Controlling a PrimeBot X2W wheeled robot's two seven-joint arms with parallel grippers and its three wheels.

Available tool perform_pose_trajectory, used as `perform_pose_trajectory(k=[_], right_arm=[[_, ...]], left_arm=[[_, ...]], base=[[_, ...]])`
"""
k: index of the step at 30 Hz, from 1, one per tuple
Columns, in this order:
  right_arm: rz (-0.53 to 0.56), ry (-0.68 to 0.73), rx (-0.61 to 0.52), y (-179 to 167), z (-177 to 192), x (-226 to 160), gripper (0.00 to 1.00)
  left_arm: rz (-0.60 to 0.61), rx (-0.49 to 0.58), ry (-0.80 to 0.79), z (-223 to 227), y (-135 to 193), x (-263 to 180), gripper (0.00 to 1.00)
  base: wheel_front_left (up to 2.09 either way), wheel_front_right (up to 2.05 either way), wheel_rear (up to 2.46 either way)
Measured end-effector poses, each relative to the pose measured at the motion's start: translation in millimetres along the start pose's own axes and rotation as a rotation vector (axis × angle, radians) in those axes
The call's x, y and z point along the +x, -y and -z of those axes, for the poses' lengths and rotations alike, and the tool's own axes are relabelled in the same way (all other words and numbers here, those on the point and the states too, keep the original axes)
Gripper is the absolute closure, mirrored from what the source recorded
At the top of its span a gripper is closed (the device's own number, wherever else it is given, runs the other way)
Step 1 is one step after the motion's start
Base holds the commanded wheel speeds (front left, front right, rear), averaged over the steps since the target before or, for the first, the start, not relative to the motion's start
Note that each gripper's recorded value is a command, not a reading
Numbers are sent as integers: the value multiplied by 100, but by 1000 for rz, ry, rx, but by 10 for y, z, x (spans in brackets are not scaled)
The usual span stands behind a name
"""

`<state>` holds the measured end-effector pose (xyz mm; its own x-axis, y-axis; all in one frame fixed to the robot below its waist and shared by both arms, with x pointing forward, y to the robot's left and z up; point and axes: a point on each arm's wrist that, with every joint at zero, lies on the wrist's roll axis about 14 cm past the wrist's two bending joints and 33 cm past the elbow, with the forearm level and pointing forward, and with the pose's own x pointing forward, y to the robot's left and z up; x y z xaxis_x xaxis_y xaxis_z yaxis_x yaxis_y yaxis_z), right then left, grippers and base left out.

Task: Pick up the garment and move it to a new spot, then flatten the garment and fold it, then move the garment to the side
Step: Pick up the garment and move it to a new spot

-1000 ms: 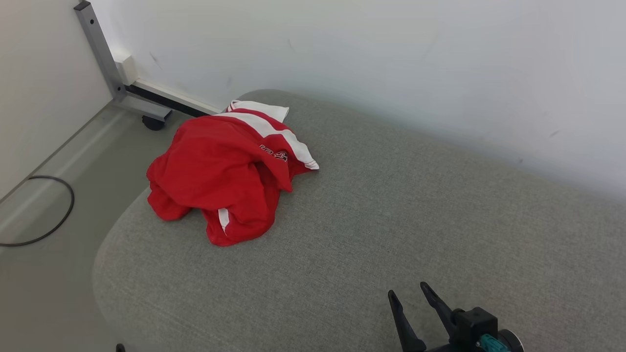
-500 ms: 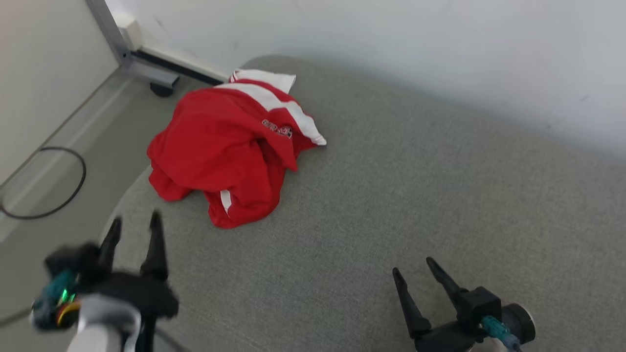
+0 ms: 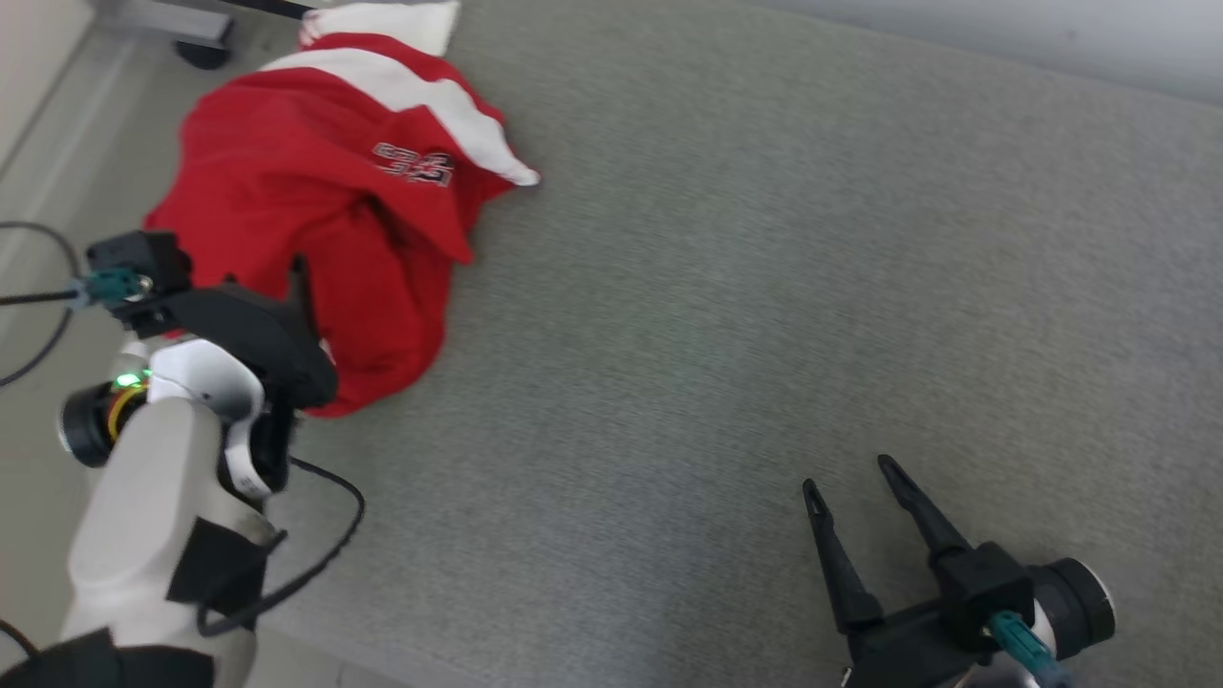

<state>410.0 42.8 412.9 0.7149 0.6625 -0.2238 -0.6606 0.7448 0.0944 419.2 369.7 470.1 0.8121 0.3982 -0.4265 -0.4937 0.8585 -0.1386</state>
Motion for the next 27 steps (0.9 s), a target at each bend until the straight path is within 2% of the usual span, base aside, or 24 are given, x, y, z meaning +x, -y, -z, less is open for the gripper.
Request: perform_pose_trajectory(k=[6,16,18,19,27], right_arm=[[132,-46,23,423,194,-236,0],[228,-91,69,684,420,-434,0],[236,-96,76,707,452,-447,0],[237,-97,79,712,462,-447,0],[222,-75,91,647,410,-420,0]], left_arm=[[-34,55,-48,79,143,434,0],[-143,111,-144,565,124,862,0],[-142,130,-158,650,139,905,54],[-136,134,-158,669,168,926,100],[-63,146,-86,399,276,909,100]], base=[[0,0,0],[0,0,0],[0,0,0],[0,0,0],[0,0,0]])
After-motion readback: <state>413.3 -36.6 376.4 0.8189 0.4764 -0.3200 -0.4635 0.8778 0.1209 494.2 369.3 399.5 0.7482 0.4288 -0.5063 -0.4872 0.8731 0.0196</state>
